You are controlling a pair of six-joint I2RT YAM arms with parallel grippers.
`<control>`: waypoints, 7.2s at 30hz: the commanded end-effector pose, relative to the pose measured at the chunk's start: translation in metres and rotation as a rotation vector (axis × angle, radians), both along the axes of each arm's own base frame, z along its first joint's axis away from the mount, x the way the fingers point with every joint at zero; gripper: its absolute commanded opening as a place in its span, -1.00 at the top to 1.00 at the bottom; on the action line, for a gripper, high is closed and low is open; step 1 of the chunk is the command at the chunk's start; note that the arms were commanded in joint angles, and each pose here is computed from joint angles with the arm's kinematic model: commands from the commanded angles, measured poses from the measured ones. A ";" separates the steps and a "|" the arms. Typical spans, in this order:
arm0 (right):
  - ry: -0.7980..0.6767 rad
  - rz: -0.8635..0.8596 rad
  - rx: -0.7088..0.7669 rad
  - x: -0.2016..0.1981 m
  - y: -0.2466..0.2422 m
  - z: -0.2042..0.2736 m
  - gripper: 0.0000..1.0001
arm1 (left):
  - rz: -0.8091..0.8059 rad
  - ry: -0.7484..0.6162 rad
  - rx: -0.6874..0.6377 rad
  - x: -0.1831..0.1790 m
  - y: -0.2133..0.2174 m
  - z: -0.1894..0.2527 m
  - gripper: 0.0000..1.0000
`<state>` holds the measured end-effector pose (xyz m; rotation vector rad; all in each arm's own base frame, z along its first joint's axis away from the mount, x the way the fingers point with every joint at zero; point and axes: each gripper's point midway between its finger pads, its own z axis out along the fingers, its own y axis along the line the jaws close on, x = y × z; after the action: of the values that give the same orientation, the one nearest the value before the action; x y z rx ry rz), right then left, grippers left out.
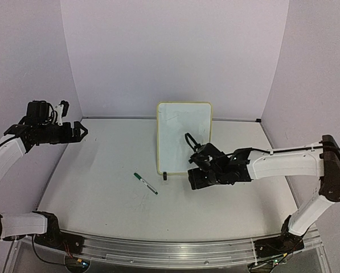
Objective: Write a sentence on the whiteboard
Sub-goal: Pick up the whiteboard marker from the center of the board, then pass from the right arm to the left, then open the pen cap from the whiteboard marker, then place the pen cap at the center of the board.
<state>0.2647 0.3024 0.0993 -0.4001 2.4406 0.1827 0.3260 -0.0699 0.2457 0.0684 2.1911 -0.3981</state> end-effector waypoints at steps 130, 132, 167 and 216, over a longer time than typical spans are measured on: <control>-0.284 0.347 1.086 -0.051 0.142 0.231 -0.63 | -0.497 -0.002 -1.047 -0.073 -0.191 0.127 1.00; -0.286 0.370 1.130 -0.054 0.146 0.240 -0.56 | -0.510 -0.010 -1.056 -0.075 -0.191 0.131 1.00; -0.353 0.478 1.304 -0.052 0.189 0.283 0.21 | -0.569 -0.002 -1.024 -0.092 -0.190 0.125 1.00; -0.268 0.302 1.296 -0.060 0.119 0.215 1.00 | -0.314 -0.236 -1.037 -0.053 -0.125 0.174 1.00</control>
<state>0.2080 0.4426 0.2951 -0.2126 1.5919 1.5498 0.2677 -0.2113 0.3978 -0.0599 1.6115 -1.5653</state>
